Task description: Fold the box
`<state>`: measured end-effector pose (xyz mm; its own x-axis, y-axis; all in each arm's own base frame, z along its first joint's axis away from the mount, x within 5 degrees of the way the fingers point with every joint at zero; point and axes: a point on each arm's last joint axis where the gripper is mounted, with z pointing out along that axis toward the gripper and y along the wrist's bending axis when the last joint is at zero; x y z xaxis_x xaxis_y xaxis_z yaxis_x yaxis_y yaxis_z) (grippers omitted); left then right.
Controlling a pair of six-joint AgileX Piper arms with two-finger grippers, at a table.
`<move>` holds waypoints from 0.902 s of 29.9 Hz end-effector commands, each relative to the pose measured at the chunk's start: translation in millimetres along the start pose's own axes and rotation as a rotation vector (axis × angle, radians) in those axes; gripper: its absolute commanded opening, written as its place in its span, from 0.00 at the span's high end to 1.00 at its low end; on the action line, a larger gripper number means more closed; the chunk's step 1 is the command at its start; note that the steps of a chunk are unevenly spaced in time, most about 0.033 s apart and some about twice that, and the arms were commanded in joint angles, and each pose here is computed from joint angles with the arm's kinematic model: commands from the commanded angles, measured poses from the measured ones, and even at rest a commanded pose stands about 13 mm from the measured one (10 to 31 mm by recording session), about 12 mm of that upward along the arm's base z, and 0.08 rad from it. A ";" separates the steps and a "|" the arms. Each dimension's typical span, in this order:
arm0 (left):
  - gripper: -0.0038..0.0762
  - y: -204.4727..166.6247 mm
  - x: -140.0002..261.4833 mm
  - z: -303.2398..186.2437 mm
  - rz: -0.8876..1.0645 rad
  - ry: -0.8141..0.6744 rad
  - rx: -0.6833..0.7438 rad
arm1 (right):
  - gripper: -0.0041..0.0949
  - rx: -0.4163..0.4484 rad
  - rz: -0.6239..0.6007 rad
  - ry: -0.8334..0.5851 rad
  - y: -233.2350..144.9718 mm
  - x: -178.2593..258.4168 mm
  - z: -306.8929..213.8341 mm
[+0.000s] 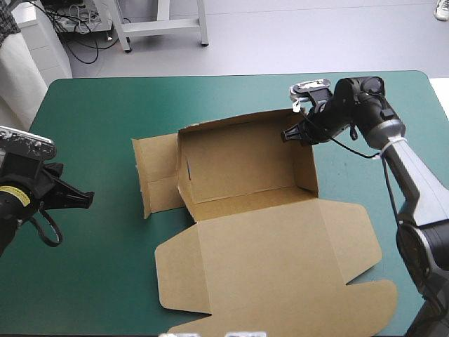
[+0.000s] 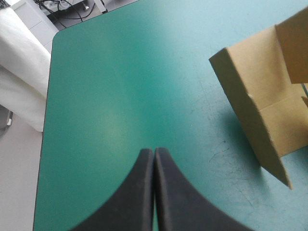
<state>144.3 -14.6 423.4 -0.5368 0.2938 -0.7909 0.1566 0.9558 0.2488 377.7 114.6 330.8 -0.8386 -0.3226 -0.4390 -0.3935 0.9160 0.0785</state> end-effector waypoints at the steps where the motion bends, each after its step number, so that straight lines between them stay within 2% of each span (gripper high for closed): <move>1: 0.99 3.4 -8.8 -7.7 -0.013 -0.084 -0.019 | 0.98 -0.007 -0.010 0.013 -2.1 -9.2 6.2; 3: 0.99 3.4 -8.8 -7.7 -0.013 -0.084 -0.019 | 0.95 -0.010 -0.008 0.022 -3.3 -12.4 14.4; 5: 0.99 3.5 -8.8 -7.7 -0.013 -0.084 -0.021 | 0.88 -0.015 -0.004 0.020 -4.2 -14.6 22.4; 8: 0.99 3.5 -8.6 -7.7 -0.013 -0.082 -0.021 | 0.68 -0.032 -0.031 0.020 -3.6 -15.6 28.8; 10: 0.99 3.5 -8.6 -7.7 -0.013 -0.082 -0.021 | 0.50 -0.033 -0.047 0.004 -3.5 -17.2 28.5; 13: 0.99 3.5 -8.6 -7.7 -0.013 -0.082 -0.021 | 0.28 -0.032 -0.041 -0.013 -2.7 -21.3 20.9; 15: 0.99 3.5 -8.6 -7.7 -0.013 -0.082 -0.021 | 0.20 -0.038 -0.047 0.005 -1.6 -22.0 14.0; 17: 0.99 3.5 -8.6 -7.7 -0.013 -0.082 -0.021 | 0.19 -0.039 -0.056 0.022 -0.4 -23.0 4.0; 22: 0.99 4.3 -8.6 -7.7 -0.007 -0.082 -0.029 | 0.19 -0.029 -0.031 -0.051 3.8 -23.2 -28.2; 27: 0.99 4.3 -8.6 -7.7 -0.007 -0.082 -0.029 | 0.19 0.020 -0.005 -0.111 4.4 -18.9 -59.3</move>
<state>144.6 -13.8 422.7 -0.5393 0.2971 -0.7880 0.1508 0.9547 0.2567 391.8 119.3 345.5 -0.8346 -0.3347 -0.4375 -0.4073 0.9097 0.0809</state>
